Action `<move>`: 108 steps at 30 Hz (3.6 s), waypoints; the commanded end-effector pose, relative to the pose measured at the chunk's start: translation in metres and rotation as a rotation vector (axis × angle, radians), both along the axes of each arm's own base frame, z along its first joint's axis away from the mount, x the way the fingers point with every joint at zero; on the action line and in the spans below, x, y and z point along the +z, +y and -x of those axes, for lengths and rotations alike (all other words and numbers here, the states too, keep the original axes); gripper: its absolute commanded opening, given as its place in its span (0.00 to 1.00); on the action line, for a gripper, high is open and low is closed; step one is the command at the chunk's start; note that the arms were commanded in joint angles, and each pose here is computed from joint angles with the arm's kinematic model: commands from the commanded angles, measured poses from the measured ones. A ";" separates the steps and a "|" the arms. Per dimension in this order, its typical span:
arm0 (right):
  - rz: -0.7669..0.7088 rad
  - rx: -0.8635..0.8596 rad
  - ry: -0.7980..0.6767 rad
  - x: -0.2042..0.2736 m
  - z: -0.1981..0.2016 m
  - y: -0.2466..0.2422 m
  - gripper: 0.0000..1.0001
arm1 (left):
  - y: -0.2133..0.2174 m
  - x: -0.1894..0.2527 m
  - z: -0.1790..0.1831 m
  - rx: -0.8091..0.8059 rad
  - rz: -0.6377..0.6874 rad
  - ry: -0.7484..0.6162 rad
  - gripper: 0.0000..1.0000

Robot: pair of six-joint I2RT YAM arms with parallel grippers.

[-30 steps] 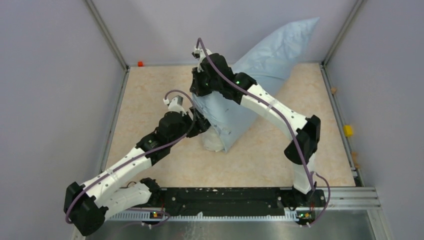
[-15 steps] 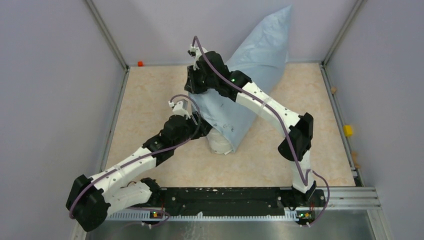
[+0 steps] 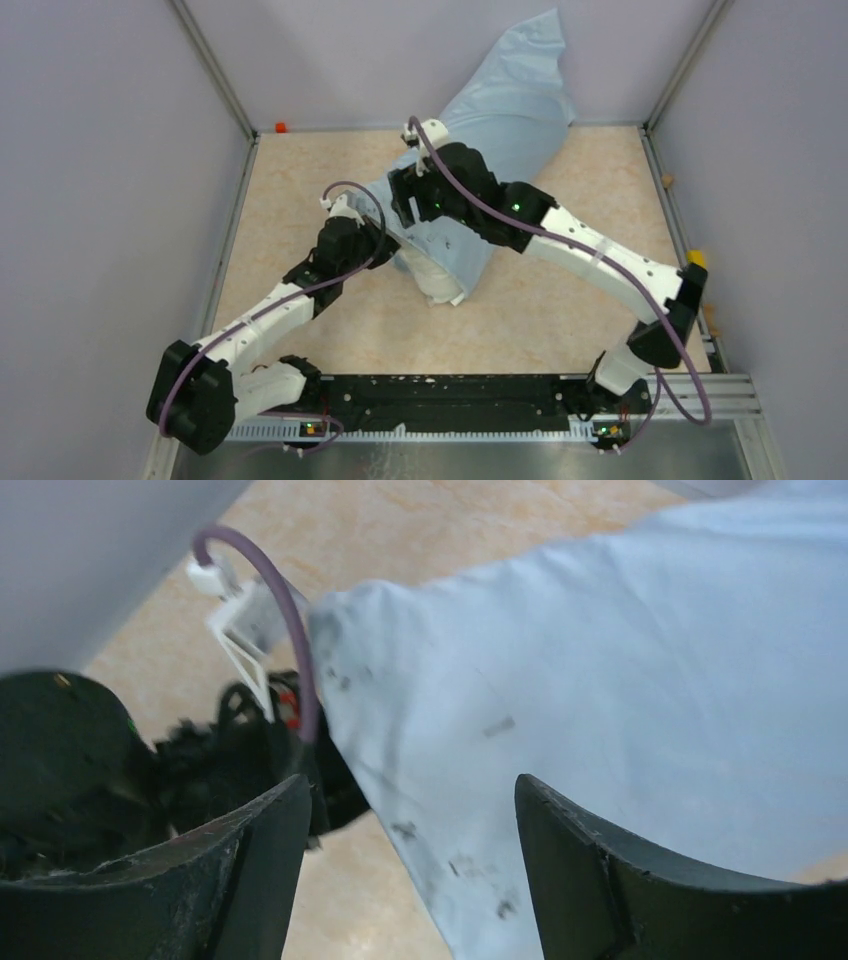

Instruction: Put the pillow into the pillowcase

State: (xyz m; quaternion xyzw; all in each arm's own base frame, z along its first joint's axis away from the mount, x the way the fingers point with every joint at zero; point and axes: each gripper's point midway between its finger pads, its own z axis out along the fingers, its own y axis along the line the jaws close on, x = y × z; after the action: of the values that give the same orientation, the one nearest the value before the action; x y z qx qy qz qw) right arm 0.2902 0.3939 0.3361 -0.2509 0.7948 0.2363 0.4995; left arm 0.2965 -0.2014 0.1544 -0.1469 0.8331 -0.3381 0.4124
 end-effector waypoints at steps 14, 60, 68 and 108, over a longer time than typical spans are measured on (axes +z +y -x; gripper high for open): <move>0.298 -0.251 -0.192 -0.102 0.051 -0.065 0.78 | 0.016 -0.022 -0.019 0.011 0.030 0.091 0.00; 0.106 0.049 -0.040 -0.056 0.094 0.051 0.00 | -0.006 -0.007 -0.033 -0.065 0.186 0.119 0.00; -0.023 -0.002 0.104 -0.060 0.054 0.014 0.00 | -0.016 -0.011 -0.048 -0.128 0.157 0.122 0.14; -0.182 0.094 0.182 -0.013 0.080 0.011 0.40 | -0.089 -0.014 0.008 -0.292 0.353 0.156 0.00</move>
State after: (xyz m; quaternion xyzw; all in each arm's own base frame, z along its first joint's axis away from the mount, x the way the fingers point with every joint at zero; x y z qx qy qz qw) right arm 0.2071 0.4290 0.2723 -0.2535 0.8284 0.3073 0.3937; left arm 0.2587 -0.2927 0.1032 -0.1160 0.8292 -0.5144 0.1854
